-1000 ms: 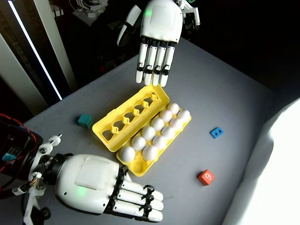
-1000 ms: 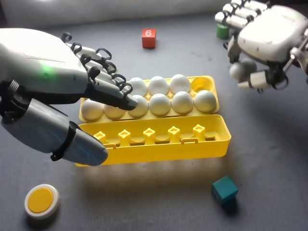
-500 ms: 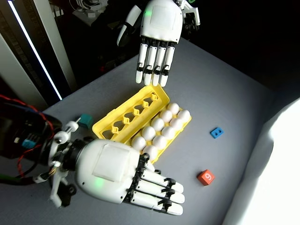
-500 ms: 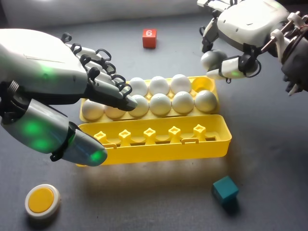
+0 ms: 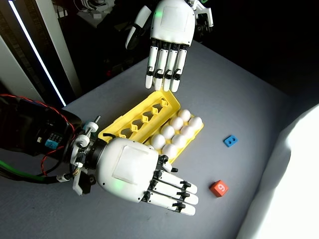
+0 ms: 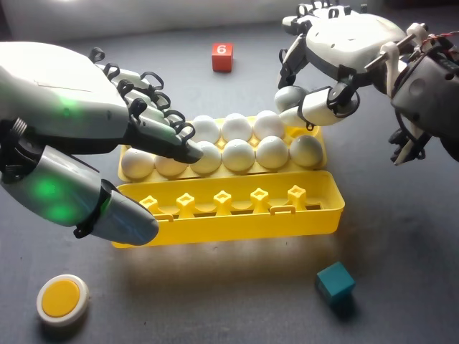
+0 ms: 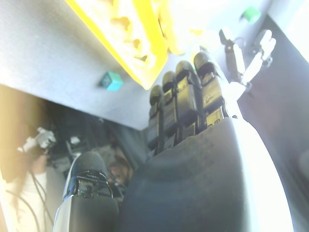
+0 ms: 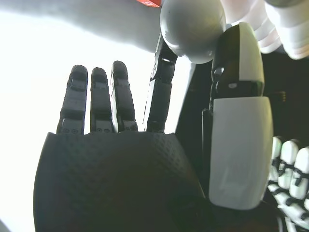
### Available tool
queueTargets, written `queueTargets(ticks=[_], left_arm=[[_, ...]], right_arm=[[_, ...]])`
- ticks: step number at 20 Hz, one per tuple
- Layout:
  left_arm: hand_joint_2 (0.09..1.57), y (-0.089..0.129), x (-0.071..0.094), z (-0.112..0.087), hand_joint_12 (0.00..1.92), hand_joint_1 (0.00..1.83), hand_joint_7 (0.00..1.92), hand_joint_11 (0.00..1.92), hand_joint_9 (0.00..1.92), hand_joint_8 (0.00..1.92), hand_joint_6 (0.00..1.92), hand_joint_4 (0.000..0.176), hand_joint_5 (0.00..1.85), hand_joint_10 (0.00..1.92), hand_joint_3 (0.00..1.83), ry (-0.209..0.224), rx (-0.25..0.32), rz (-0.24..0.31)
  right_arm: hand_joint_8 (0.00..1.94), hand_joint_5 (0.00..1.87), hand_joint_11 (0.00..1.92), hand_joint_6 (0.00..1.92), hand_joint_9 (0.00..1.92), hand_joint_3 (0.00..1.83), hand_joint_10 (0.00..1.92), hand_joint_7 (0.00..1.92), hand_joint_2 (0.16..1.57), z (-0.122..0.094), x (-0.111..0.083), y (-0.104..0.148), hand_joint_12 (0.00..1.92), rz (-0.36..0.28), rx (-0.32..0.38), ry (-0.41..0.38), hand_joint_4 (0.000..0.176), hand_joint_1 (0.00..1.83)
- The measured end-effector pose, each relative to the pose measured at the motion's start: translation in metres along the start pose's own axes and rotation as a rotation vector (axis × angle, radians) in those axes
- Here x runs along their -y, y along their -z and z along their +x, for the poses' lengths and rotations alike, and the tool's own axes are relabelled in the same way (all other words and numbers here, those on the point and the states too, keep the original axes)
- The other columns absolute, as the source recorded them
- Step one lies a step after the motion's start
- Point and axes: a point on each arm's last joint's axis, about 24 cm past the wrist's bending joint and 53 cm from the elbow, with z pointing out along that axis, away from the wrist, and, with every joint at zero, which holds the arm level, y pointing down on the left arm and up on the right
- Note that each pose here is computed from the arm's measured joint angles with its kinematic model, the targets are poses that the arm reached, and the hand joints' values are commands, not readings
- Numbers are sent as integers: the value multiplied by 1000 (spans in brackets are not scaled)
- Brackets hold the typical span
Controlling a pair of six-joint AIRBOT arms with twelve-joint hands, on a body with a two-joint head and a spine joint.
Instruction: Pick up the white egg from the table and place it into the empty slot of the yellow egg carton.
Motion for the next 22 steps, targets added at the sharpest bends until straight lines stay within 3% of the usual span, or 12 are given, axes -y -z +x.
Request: queueTargets(ticks=[4,5,6,8,9,10,11,12,14,16,19,22], left_arm=[[1191,0,0,0,370,0,233,0,198,1,1,0,222,1,0,0,-1,-1],[1188,0,0,0,381,0,237,0,200,2,2,0,228,1,0,0,-1,-1],[1187,0,0,0,384,0,238,0,201,2,1,0,227,2,0,0,-1,0],[1190,0,0,0,376,0,225,0,194,2,2,0,216,2,0,0,-1,-1],[1192,0,0,0,357,0,214,0,182,1,0,0,207,0,1,0,-1,-1],[1191,0,0,0,350,0,217,0,183,3,1,0,209,2,0,0,-1,-1],[1188,0,0,0,349,0,214,0,184,2,2,0,210,2,0,0,-1,-1],[1186,0,0,1,349,0,209,0,178,0,2,0,210,0,0,0,-2,-1],[1185,0,0,1,359,0,198,0,173,0,1,0,202,0,0,0,-2,-1],[1191,0,0,1,390,0,201,0,179,0,0,0,202,1,0,0,-2,-1],[1187,0,0,1,318,0,195,0,167,4,1,0,188,3,0,0,-2,-1],[1192,0,0,1,308,0,199,0,170,1,0,0,196,1,2,0,-2,-1]], right_arm=[[9,1016,0,946,0,0,0,172,1094,4,5,0,0,25,-14,-54,176,1029],[17,1051,0,888,0,0,0,219,1080,6,5,0,0,24,-17,-56,149,1052],[7,1061,0,866,0,0,0,207,1074,6,4,0,0,23,-17,-60,169,1049],[15,1060,0,844,0,0,0,274,1067,8,3,-1,0,21,-20,-61,176,1044],[9,963,0,462,0,0,0,299,954,10,3,-1,0,21,-22,-61,39,987],[3,985,0,244,0,0,0,315,918,10,3,0,0,22,-22,-62,9,939],[0,989,0,123,0,0,0,277,904,12,5,0,0,24,-25,-61,0,903],[5,970,0,85,0,0,0,282,892,14,7,1,0,27,-27,-58,0,882],[8,908,0,43,0,0,0,285,890,20,12,2,0,37,-43,-60,49,737],[24,904,0,37,0,0,0,326,885,20,11,2,0,35,-44,-57,43,744],[3,881,0,23,0,0,0,245,891,18,12,2,0,36,-37,-55,57,728],[7,891,0,24,0,0,0,242,886,17,12,2,0,36,-36,-53,53,742]])
